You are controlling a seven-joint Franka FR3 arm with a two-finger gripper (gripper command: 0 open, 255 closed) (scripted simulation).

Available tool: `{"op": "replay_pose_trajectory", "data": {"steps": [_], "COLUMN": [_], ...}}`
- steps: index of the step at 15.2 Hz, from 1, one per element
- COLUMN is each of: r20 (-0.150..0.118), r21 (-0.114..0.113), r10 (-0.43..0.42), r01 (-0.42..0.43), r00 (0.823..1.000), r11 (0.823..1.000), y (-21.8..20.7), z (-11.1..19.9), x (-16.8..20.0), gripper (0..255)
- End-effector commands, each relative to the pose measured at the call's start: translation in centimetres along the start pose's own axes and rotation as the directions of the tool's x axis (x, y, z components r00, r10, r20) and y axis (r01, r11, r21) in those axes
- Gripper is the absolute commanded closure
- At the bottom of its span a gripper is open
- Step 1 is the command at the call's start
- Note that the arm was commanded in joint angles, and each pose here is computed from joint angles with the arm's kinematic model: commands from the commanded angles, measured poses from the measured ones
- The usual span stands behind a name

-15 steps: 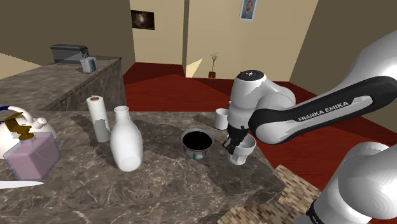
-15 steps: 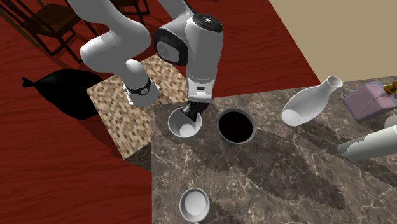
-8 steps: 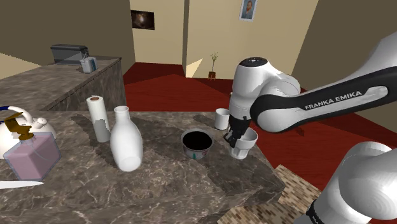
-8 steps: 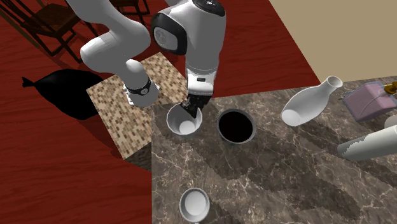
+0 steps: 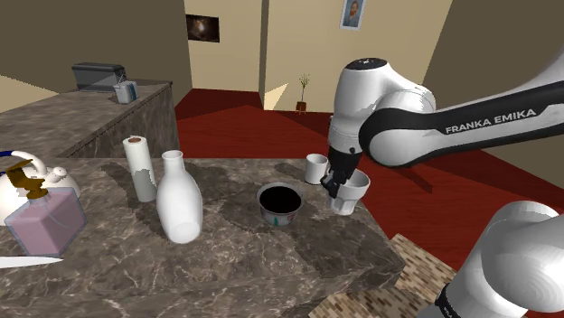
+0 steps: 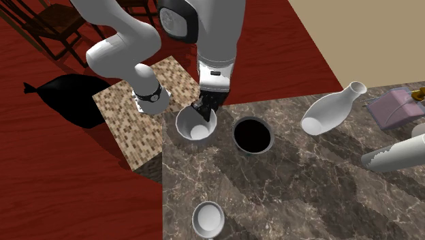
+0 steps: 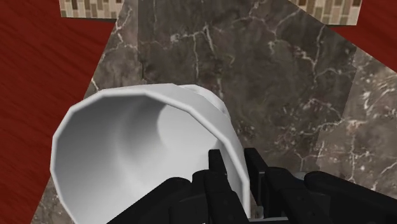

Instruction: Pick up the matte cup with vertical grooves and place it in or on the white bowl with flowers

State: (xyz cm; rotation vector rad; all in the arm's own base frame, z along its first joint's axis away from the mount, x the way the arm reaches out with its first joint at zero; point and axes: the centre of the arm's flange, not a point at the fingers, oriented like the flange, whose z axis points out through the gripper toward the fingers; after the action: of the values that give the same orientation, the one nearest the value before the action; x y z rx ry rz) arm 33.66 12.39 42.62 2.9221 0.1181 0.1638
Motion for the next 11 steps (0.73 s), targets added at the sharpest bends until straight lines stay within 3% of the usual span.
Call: {"op": "replay_pose_trajectory", "data": {"steps": [1, 11], "r20": [0.000, 0.000], "r21": [0.000, 0.000], "r10": [0.000, 0.000], "r01": [0.000, 0.000], "r00": [1.000, 1.000], "r11": [1.000, 1.000], "y": [0.2, 1.4], "z": [-1.1, -6.2], "x": [0.0, 0.5], "gripper": [255, 255]}}
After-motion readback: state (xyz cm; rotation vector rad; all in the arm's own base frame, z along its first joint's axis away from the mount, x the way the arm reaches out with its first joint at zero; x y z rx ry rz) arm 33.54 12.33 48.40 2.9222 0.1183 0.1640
